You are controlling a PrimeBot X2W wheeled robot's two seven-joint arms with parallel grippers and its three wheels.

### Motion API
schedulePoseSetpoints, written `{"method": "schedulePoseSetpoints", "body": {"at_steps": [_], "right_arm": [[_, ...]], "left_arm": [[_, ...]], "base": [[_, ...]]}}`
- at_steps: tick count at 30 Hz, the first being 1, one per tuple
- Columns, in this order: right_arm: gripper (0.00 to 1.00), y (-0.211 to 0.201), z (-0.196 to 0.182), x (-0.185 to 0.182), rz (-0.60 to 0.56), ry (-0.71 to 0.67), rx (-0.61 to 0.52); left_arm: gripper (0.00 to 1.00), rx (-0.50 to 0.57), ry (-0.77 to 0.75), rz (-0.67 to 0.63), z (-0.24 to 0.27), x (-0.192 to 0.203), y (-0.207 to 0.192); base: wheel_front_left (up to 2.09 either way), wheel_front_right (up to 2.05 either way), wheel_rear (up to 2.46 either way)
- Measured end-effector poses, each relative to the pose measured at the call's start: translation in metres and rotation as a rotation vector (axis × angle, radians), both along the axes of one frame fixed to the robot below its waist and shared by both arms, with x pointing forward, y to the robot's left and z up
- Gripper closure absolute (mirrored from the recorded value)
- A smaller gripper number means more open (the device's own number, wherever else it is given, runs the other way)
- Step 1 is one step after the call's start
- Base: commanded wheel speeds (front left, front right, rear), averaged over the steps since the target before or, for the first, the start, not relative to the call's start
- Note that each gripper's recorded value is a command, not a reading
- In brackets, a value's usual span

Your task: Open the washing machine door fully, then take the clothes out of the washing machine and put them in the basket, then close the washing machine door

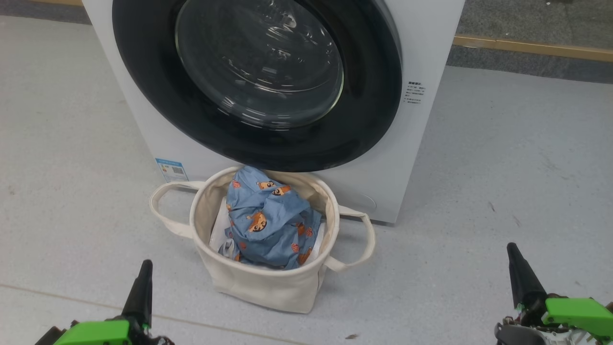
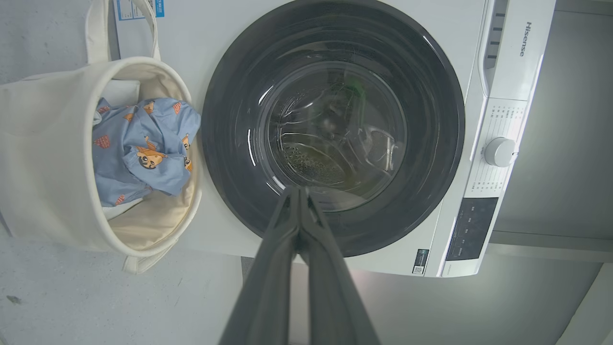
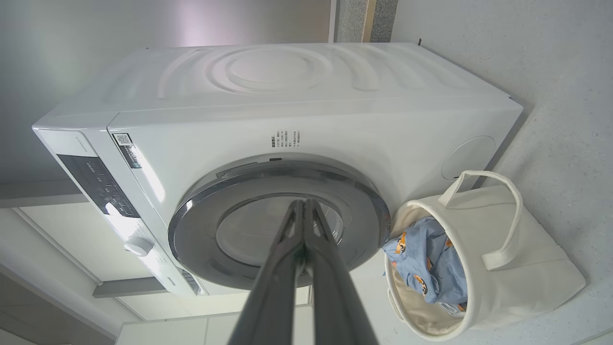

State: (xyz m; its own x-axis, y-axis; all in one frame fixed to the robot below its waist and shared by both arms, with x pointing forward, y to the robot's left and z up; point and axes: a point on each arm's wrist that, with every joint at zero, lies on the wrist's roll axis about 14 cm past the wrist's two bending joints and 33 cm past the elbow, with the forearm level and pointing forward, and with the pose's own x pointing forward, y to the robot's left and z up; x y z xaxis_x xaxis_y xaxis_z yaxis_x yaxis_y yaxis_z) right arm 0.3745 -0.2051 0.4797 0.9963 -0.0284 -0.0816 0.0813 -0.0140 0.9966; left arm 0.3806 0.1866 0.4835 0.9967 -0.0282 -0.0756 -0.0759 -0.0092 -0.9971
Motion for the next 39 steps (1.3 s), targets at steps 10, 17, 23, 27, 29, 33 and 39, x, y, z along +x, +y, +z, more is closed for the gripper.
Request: {"method": "schedulePoseSetpoints", "body": {"at_steps": [10, 17, 23, 27, 29, 33, 39], "right_arm": [[1.0, -0.0003, 0.0, 0.0, 0.0, 0.0, 0.0], [1.0, -0.0002, 0.0, -0.0001, 0.002, 0.0, 0.0], [1.0, -0.0005, 0.0, -0.0001, 0.001, 0.0, 0.001], [1.0, -0.0008, 0.0, -0.0001, 0.0, 0.0, 0.001], [1.0, -0.001, 0.0, -0.0001, -0.001, 0.0, 0.001], [1.0, -0.0013, 0.0, -0.0002, -0.001, 0.0, 0.001], [1.0, -0.001, 0.0, -0.0002, 0.002, 0.0, 0.0]], "left_arm": [[1.0, -0.001, 0.0, 0.001, 0.0, 0.0, 0.0003], [1.0, -0.002, 0.0, 0.003, 0.0001, 0.0, 0.0008], [1.0, -0.003, 0.0, 0.004, 0.0001, 0.0, 0.0012], [1.0, -0.004, -0.001, -0.002, 0.0001, -0.0001, 0.0005], [1.0, -0.004, -0.001, -0.001, 0.0001, -0.0001, 0.0007], [1.0, -0.003, -0.001, 0.0, 0.0001, -0.0001, 0.001], [1.0, -0.004, -0.001, 0.004, 0.0002, -0.0001, 0.002]], "base": [[0.0, 0.0, 0.0], [0.0, 0.0, 0.0], [0.0, 0.0, 0.0], [0.0, 0.0, 0.0], [0.0, 0.0, 0.0], [0.0, 0.0, 0.0], [0.0, 0.0, 0.0]]}}
